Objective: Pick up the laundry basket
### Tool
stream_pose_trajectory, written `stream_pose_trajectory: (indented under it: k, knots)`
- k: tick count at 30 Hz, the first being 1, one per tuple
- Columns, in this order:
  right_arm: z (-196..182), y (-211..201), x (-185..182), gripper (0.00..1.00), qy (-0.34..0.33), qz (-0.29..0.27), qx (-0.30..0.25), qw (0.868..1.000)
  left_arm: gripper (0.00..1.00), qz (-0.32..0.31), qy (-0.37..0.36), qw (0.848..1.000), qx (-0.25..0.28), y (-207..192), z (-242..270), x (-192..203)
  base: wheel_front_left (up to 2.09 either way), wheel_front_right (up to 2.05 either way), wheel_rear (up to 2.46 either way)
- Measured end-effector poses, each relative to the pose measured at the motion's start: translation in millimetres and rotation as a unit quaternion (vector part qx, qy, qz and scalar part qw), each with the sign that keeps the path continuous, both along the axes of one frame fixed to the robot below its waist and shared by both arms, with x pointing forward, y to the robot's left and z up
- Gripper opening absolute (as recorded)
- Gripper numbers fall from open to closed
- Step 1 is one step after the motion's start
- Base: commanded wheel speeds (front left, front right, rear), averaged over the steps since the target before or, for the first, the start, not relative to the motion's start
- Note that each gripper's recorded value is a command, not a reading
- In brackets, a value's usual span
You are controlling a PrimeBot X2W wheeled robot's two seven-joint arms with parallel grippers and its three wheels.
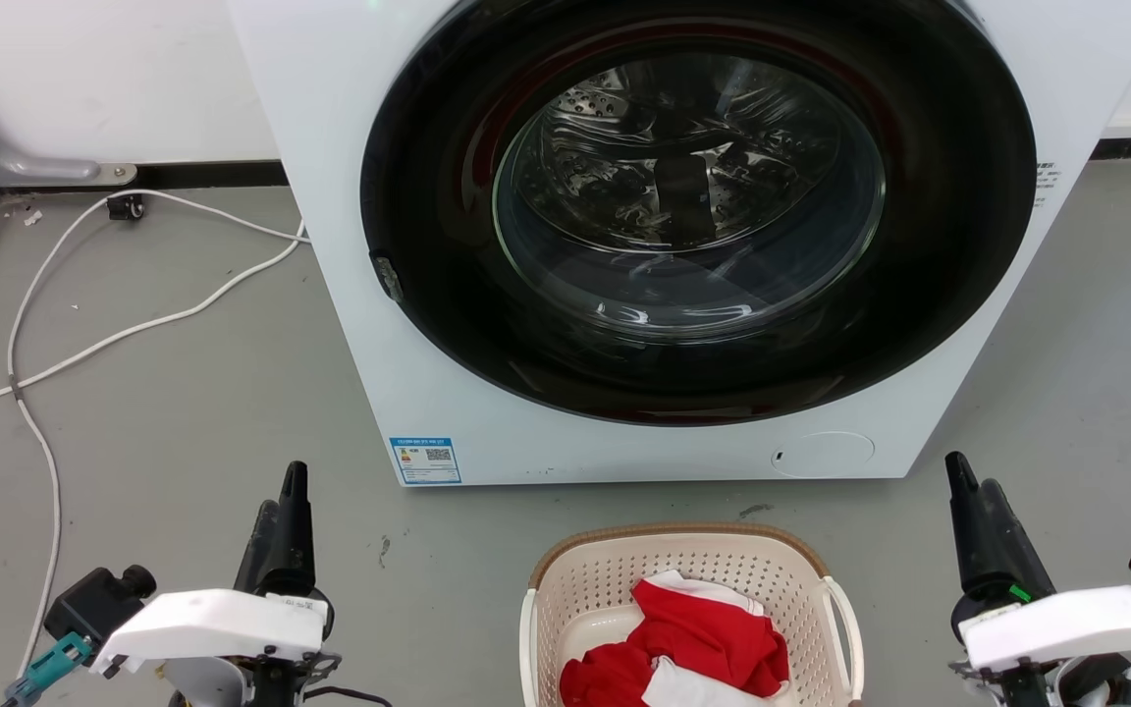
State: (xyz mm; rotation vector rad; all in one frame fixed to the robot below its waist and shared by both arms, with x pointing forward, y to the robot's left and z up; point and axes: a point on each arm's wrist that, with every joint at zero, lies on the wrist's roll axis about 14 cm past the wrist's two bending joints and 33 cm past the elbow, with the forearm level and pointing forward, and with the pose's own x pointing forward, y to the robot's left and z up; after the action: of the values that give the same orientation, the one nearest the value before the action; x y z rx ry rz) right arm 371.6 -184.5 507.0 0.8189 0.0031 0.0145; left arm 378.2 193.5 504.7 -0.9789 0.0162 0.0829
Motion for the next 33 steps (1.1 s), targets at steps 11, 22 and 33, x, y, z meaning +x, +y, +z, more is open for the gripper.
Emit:
stream_pose_trajectory:
  k: [11, 22, 33]
  knots:
    - [6, 4, -2, 1.00, -0.017, 0.003, -0.088, 0.996, 1.00, 0.004, -0.008, 0.997, 0.079, -1, 6, -2, 0.00, 0.00, 0.00]
    - [13, 7, -5, 1.00, -0.035, 0.005, -0.168, 0.985, 1.00, 0.003, -0.020, 0.988, 0.152, -5, 11, -4, 0.00, 0.00, 0.00]
    - [17, 9, -7, 1.00, -0.050, 0.006, -0.236, 0.970, 1.00, 0.000, -0.031, 0.976, 0.215, -10, 14, -5, 0.00, 0.00, 0.00]
